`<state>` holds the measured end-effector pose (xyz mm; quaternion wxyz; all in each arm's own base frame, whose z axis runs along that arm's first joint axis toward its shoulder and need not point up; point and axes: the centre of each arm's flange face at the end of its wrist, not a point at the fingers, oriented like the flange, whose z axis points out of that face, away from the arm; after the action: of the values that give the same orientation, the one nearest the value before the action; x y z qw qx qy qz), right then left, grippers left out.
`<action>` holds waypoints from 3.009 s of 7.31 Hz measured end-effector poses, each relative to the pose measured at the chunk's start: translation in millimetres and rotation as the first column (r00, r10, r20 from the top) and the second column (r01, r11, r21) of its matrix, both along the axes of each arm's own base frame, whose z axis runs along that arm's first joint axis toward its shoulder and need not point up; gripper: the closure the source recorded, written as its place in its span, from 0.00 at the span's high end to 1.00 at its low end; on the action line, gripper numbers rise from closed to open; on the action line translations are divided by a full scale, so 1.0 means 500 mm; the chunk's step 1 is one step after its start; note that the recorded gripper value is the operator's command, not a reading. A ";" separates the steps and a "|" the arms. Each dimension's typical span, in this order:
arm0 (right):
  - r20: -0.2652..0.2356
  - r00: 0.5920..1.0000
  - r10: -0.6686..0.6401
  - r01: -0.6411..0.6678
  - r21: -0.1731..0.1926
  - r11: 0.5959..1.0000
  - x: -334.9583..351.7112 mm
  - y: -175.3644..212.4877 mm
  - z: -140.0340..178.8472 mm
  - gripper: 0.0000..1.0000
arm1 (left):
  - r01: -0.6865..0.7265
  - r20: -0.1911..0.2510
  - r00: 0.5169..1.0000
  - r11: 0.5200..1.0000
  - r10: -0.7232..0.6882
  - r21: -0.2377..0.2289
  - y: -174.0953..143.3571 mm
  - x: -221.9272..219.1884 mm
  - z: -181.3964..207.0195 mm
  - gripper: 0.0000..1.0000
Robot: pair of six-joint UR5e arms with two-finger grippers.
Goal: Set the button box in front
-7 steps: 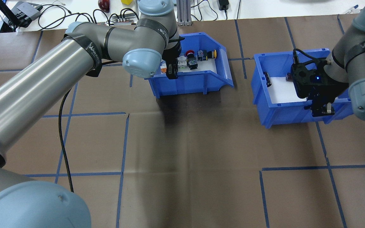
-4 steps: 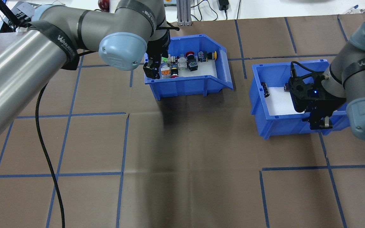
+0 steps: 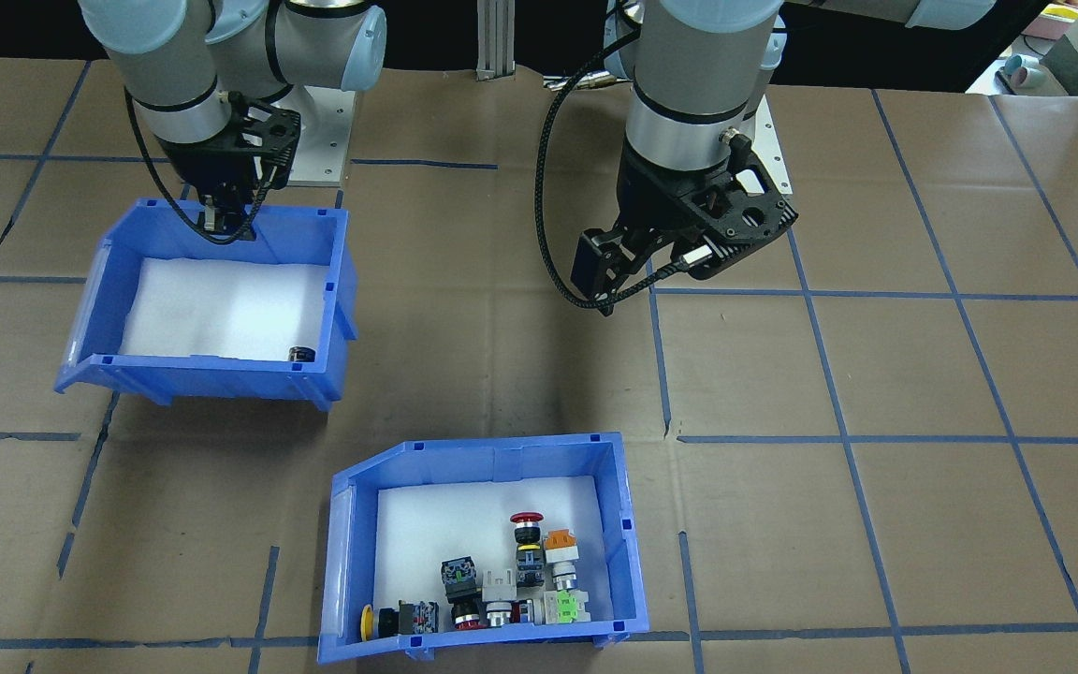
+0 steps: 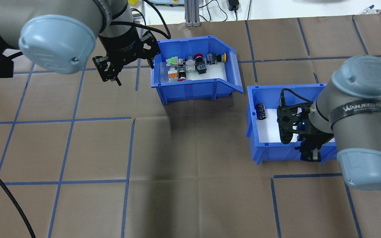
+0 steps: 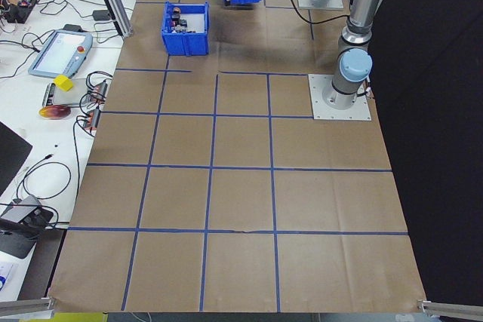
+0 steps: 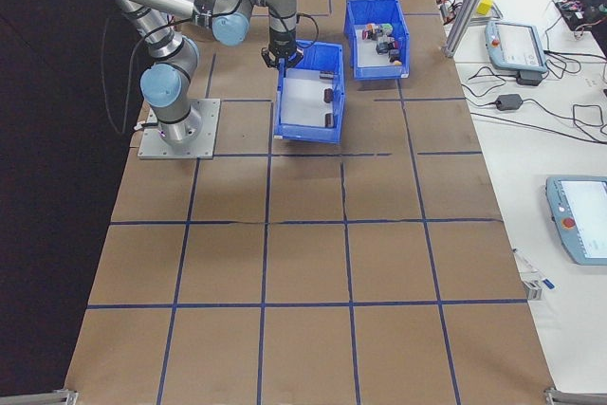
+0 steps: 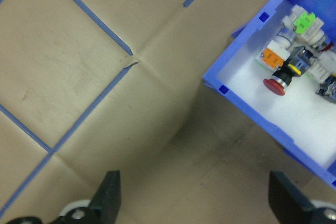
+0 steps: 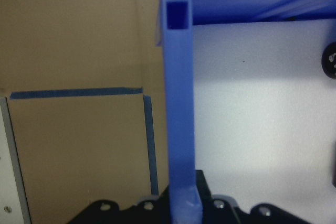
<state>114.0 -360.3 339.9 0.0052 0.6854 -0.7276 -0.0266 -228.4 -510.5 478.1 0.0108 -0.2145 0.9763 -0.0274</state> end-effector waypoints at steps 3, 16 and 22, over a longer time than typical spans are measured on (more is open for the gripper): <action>-0.006 1.000 -0.016 0.016 -0.017 1.000 0.134 0.056 -0.005 0.07 | 0.352 -0.017 0.936 0.932 -0.352 0.093 0.080 0.071 0.060 0.99; 0.033 0.999 0.032 -0.028 -0.121 0.992 0.443 0.146 -0.119 1.00 | 0.554 -0.082 0.832 0.829 -0.549 0.072 0.184 0.165 0.101 0.99; 0.038 0.974 -0.225 0.228 -0.122 0.966 0.260 0.004 0.082 1.00 | 0.551 -0.080 0.834 0.831 -0.546 0.072 0.187 0.167 0.101 0.99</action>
<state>243.9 -358.1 381.1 0.0366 0.5964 -0.8014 0.0271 -144.9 -417.0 528.8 -0.0150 0.0745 0.9969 0.0220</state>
